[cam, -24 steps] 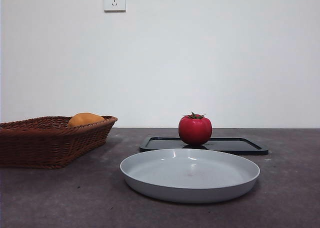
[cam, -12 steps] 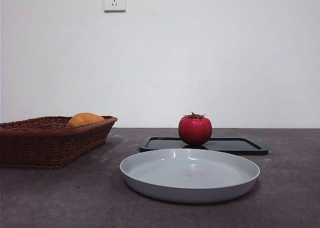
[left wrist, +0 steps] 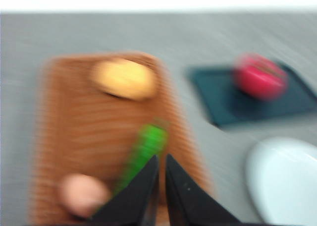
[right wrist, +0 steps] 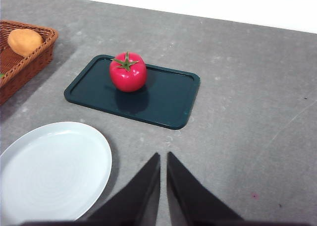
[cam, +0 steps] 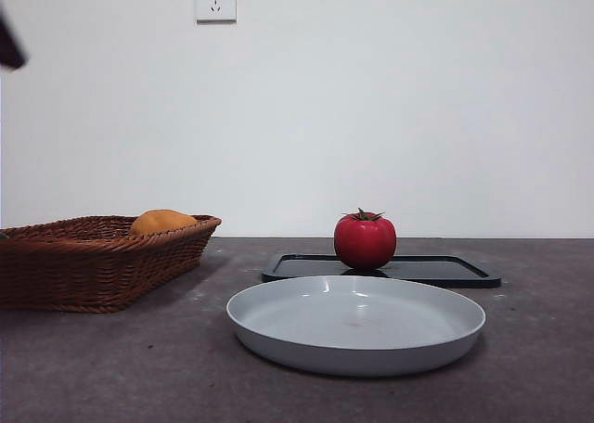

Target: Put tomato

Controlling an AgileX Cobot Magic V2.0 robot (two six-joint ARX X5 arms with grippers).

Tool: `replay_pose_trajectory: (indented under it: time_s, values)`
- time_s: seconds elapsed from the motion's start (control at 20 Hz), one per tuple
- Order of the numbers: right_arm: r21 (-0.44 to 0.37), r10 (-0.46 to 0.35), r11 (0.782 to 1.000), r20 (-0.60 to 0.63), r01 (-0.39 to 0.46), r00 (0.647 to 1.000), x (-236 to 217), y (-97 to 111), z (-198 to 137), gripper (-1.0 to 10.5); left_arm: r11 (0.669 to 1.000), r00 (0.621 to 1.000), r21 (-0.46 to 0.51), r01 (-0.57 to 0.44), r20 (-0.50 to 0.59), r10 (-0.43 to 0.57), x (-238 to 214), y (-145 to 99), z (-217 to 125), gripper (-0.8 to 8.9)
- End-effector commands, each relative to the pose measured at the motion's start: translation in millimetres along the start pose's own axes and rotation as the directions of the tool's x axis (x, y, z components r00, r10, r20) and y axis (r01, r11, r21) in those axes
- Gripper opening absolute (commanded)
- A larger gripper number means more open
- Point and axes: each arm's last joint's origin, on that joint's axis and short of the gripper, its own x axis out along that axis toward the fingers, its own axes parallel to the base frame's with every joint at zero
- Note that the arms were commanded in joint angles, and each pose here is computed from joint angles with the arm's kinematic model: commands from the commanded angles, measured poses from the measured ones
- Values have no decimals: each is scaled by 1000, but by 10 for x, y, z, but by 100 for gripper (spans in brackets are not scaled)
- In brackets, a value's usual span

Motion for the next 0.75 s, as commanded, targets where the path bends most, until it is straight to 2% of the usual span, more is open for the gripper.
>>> replay_pose_trajectory:
  time_s: [0.05,0.15,0.4,0.75]
  values:
    - [6,5,1000,18,-6,1000,-16,6,33,14,997,989,-7,-76,123,76,-39,161,-239,19]
    - [6,5,1000,18,-6,1000,-16,6,33,14,990,975,-29,-137,173,140,-98,269,-496,19]
    - [6,5,1000,18,-6,1000,-16,6,33,14,973,955,-50,-225,184,231,-139,398,-994,19]
    - [6,5,1000,18,-6,1000,-16,6,33,14,969,948,-64,-240,198,248,-172,417,-1265,19]
